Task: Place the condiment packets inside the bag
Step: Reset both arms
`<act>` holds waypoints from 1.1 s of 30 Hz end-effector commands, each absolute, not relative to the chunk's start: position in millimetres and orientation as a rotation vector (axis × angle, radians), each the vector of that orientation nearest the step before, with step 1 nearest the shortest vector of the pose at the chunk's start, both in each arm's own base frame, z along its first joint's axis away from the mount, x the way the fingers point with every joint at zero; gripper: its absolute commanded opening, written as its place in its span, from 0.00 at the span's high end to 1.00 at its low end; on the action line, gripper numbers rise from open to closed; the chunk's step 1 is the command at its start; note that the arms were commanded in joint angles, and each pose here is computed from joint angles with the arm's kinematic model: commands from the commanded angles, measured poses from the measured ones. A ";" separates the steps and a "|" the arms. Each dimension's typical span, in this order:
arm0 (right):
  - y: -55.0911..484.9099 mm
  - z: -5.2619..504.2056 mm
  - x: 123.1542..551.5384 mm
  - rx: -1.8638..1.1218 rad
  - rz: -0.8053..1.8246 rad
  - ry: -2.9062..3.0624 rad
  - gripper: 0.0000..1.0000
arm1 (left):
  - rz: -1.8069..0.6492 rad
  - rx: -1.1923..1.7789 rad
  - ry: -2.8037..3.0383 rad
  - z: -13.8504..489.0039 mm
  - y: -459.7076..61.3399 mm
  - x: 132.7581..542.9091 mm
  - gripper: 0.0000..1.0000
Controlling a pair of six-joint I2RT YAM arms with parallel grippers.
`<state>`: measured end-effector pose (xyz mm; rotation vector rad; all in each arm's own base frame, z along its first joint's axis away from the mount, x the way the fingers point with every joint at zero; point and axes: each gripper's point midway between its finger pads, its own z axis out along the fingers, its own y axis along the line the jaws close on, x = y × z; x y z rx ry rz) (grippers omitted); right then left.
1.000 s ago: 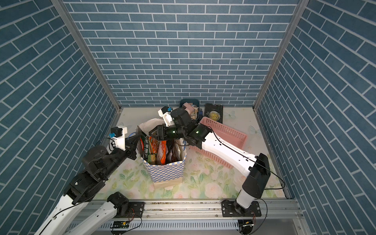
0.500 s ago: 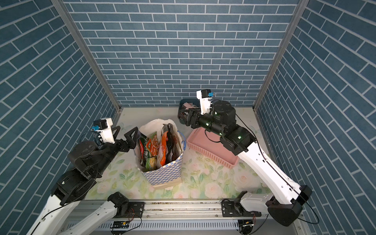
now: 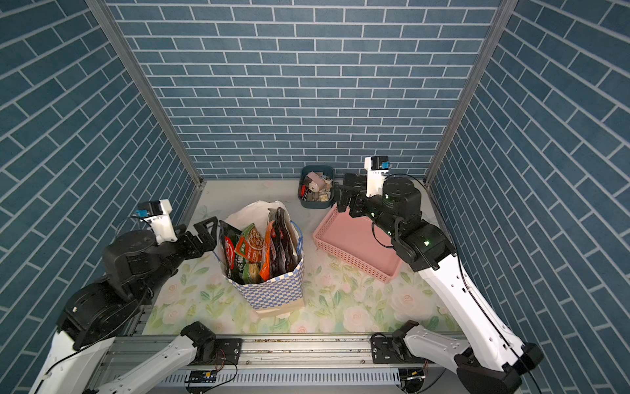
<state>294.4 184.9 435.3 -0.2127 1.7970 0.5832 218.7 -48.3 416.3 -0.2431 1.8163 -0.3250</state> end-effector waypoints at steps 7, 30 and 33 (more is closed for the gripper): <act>71.4 424.4 328.6 -0.095 0.131 1.723 0.00 | 0.000 -0.368 1.525 517.5 -21.0 275.2 0.00; 7.5 161.2 368.6 -0.077 -0.066 1.741 0.00 | 0.101 -0.264 1.712 173.8 47.6 369.1 0.00; 12.9 143.7 366.1 -0.081 -0.058 1.745 0.00 | 0.044 -0.200 1.614 175.0 32.5 357.5 0.00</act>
